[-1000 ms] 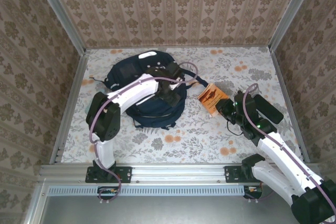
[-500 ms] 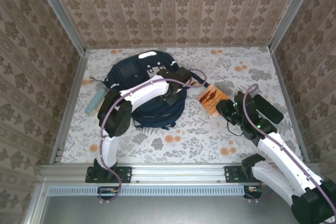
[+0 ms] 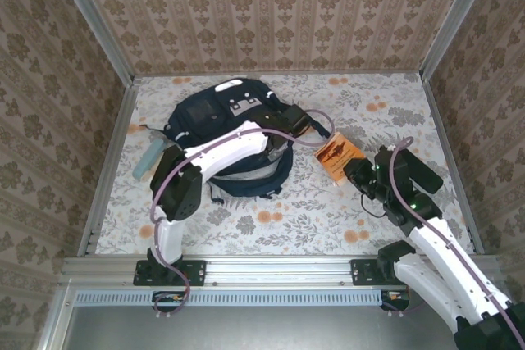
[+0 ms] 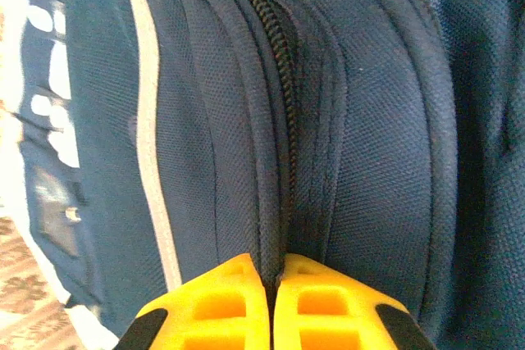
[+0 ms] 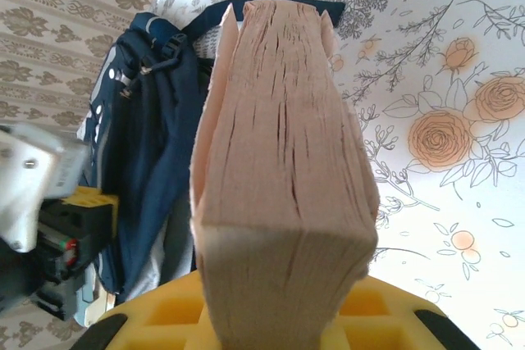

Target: Pack the student bag

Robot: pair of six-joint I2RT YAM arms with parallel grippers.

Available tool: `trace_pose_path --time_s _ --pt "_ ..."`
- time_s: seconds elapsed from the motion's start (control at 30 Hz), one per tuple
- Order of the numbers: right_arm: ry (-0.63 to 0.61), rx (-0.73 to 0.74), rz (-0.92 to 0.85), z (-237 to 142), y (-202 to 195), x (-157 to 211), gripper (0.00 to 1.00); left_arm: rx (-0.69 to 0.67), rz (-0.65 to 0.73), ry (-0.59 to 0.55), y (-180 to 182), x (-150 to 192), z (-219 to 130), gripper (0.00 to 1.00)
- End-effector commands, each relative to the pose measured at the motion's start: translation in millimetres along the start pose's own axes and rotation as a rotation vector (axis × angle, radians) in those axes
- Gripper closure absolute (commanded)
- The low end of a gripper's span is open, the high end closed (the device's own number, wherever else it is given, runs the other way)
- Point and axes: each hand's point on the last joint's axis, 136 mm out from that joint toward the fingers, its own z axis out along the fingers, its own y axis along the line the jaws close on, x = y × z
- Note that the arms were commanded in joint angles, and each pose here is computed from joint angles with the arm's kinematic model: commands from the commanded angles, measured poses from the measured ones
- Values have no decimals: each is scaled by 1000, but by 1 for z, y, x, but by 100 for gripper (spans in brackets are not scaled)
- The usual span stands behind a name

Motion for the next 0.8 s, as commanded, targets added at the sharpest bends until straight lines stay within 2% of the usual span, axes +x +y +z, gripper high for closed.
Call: trace_pose_path --time_s 0.0,0.17,0.33,0.57,0.77 --pt "-13 -51 -37 -12 12 -4 78 -154 -73 -252 45 -46 -70 100" --pt "89 -230 -62 -14 43 13 78 -204 -143 -409 64 -67 -113 100" --pt "189 -382 -22 -12 67 29 78 -173 -213 -500 68 -80 -135 100" --pt "237 -427 62 5 71 40 77 -111 -279 -574 60 -92 -156 100" --pt "174 -425 106 27 83 31 76 -60 -307 -611 58 -97 -167 100"
